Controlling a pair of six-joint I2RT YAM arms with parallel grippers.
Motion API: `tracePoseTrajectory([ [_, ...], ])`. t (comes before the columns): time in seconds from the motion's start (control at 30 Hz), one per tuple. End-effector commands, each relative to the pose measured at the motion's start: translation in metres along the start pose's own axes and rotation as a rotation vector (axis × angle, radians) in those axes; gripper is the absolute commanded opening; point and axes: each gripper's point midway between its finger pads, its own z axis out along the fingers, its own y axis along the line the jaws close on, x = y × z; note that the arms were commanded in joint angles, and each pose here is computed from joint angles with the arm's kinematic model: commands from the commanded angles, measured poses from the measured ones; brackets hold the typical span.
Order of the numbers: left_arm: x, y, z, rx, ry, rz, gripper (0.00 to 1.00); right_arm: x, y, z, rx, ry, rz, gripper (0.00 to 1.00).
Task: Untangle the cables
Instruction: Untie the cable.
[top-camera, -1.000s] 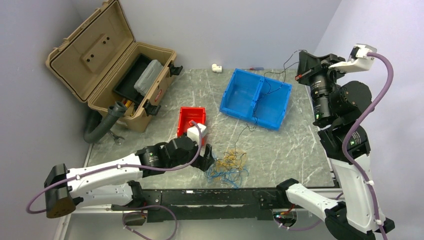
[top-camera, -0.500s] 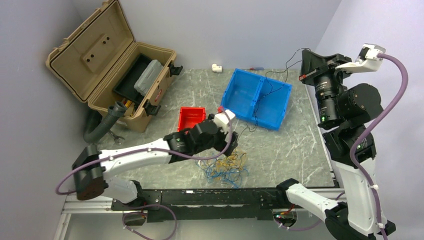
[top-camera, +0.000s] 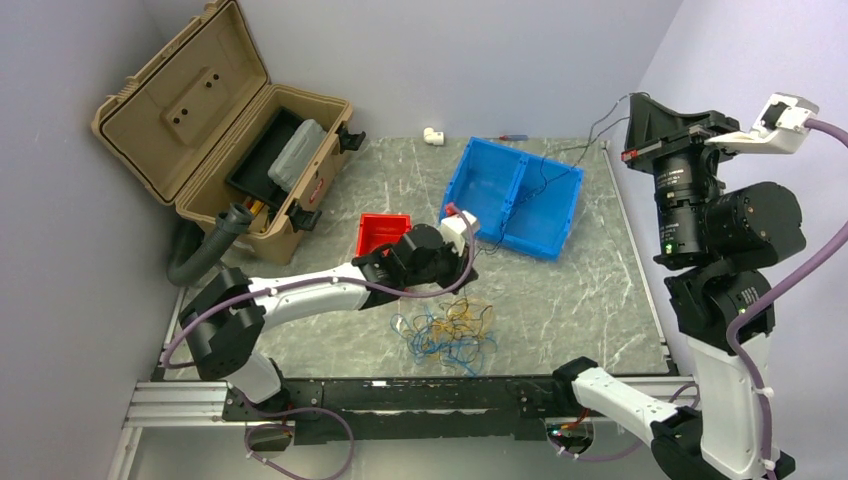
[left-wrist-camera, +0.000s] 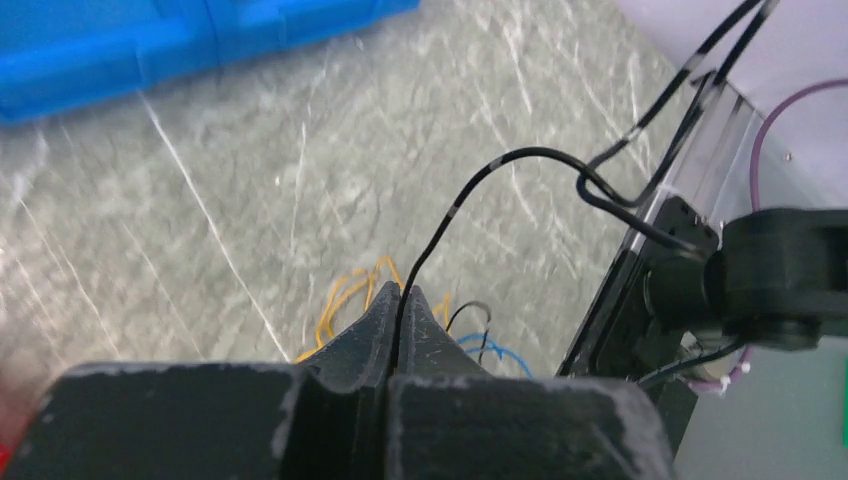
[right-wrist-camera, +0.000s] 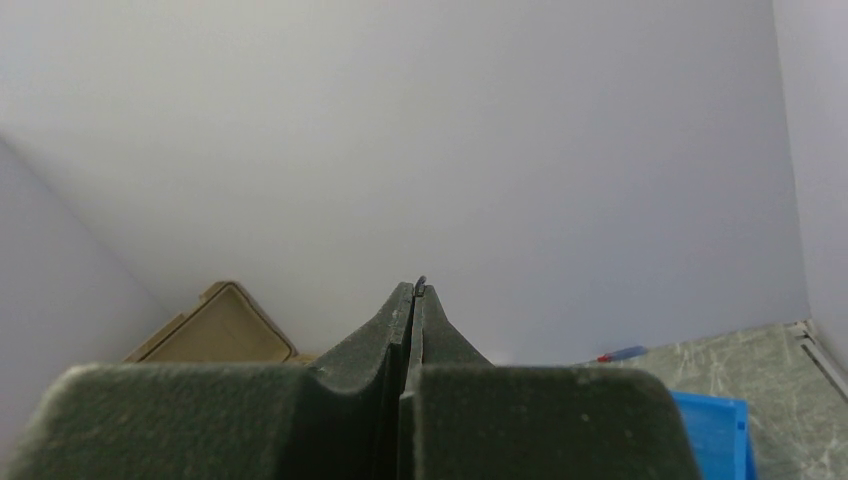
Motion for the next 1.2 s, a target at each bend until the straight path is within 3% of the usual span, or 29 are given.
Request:
tracePoseTrajectory([
  [0.0,0.017,0.003,-0.008,0.066,-0.001,-0.068,0.00,-0.030,-0.010,-0.009,0.056,-0.087,-0.010,0.00],
  [0.23,0.055,0.045,-0.035,-0.063,0.052,-0.106,0.00,-0.055,-0.048,-0.032,0.230,-0.189,-0.016,0.00],
  [0.47,0.057,0.047,-0.046,-0.081,0.062,-0.095,0.00,-0.046,-0.051,-0.035,0.226,-0.166,-0.020,0.00],
  [0.93,-0.052,0.014,-0.095,-0.068,-0.059,0.069,0.00,0.108,-0.063,-0.038,0.144,0.213,-0.046,0.00],
  [1.17,-0.109,-0.005,-0.121,-0.078,-0.091,0.117,0.00,0.187,-0.034,-0.057,-0.147,0.411,-0.061,0.00],
])
